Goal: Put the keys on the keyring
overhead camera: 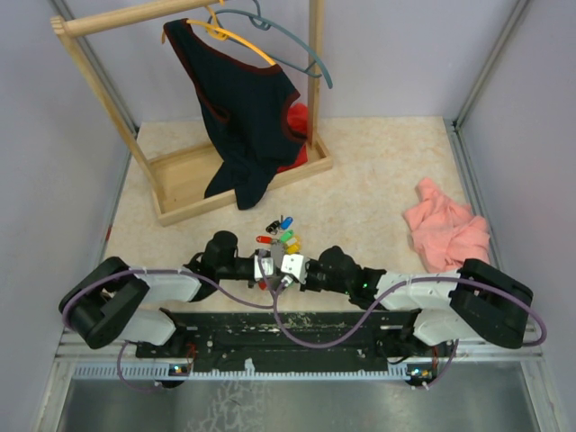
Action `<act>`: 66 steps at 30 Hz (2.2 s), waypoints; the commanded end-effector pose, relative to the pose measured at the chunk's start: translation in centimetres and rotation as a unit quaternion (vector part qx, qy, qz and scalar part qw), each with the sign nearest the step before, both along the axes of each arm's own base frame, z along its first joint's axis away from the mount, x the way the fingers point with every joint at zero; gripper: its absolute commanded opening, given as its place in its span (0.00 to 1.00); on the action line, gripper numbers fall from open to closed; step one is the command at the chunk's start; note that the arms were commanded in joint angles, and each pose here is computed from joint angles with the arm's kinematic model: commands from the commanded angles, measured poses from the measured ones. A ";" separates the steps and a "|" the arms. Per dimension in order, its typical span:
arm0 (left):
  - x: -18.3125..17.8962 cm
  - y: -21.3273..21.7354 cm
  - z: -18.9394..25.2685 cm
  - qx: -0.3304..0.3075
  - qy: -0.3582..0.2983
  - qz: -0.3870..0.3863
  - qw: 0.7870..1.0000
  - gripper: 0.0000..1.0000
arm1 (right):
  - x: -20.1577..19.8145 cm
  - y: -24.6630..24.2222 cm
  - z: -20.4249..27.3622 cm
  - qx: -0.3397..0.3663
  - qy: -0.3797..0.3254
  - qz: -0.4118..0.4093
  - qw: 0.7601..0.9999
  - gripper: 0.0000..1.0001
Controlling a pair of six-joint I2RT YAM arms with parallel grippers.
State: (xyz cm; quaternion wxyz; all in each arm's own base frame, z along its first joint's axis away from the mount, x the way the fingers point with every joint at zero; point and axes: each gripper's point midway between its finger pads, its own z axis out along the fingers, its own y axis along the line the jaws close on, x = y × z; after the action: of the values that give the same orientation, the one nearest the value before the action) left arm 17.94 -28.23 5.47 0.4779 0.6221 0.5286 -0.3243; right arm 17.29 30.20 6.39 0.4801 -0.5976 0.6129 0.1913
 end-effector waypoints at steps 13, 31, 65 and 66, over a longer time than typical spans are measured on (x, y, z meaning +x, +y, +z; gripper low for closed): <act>-0.3 -0.6 2.2 -0.030 -0.028 -0.026 0.999 0.00 | -0.5 2.1 2.1 0.026 -0.006 0.032 0.999 0.00; -0.4 -0.5 2.7 -0.037 -0.034 -0.026 0.998 0.00 | -0.7 1.4 3.1 0.030 -0.008 0.027 0.999 0.00; -0.9 -0.7 2.6 -0.038 -0.027 -0.041 0.998 0.00 | -0.5 1.5 3.3 0.036 -0.015 0.025 0.999 0.00; -0.8 -0.8 2.6 -0.038 -0.026 -0.041 0.998 0.00 | -0.5 1.6 3.3 0.036 -0.014 0.026 0.999 0.00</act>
State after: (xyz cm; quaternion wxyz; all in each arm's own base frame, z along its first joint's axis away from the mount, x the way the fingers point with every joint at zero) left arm 17.25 -28.52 6.95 0.4888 0.6283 0.5021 -0.3380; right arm 16.69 30.06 7.59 0.4805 -0.6033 0.6046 0.1992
